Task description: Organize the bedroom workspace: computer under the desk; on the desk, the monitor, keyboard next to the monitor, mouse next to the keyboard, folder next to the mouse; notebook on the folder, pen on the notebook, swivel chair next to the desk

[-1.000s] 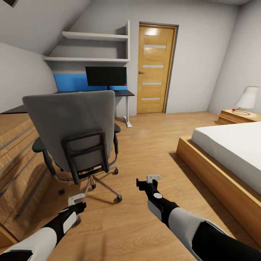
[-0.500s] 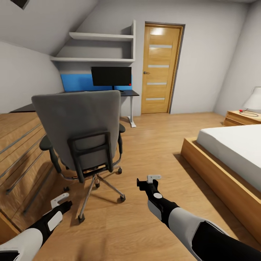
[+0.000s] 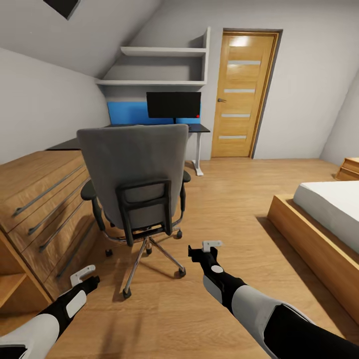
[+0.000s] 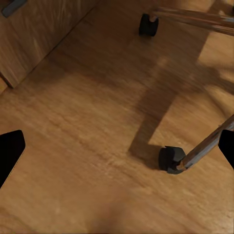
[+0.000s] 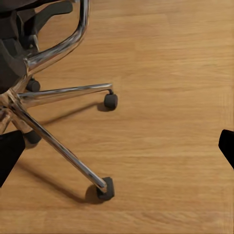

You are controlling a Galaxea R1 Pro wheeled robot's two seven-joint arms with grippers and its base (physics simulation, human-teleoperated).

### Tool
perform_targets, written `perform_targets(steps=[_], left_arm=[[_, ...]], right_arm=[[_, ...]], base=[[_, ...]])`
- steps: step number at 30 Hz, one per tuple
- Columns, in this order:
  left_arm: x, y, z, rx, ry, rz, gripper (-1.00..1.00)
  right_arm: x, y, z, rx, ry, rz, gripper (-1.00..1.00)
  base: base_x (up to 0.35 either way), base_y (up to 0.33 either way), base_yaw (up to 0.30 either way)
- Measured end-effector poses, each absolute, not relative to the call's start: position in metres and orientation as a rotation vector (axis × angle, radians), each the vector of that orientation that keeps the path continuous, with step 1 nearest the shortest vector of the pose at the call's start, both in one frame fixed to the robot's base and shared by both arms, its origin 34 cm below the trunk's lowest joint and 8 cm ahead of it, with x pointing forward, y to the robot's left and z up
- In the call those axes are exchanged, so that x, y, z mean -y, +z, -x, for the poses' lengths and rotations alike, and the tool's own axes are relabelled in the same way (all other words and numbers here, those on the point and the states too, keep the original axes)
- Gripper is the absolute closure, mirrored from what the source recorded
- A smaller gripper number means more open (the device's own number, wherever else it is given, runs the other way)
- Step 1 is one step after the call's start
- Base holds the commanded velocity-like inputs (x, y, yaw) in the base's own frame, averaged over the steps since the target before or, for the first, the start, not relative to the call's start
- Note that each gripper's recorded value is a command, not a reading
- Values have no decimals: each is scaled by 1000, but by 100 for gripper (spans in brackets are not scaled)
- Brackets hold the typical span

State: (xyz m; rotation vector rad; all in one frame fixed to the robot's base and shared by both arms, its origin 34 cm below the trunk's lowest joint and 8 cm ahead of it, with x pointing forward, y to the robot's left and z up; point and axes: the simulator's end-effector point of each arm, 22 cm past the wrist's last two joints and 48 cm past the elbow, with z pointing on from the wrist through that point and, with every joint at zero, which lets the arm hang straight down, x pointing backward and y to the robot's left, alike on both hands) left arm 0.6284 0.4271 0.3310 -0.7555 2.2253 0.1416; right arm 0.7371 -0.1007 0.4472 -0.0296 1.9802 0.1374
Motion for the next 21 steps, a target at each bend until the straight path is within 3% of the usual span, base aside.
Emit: perform_targets(steps=[21], left_arm=[[-427, 384, -673, -2088, 133, 725, -100]], right_arm=[[111, 459, -741, -1893, 127, -5, -100]], base=[[0, 0, 10]])
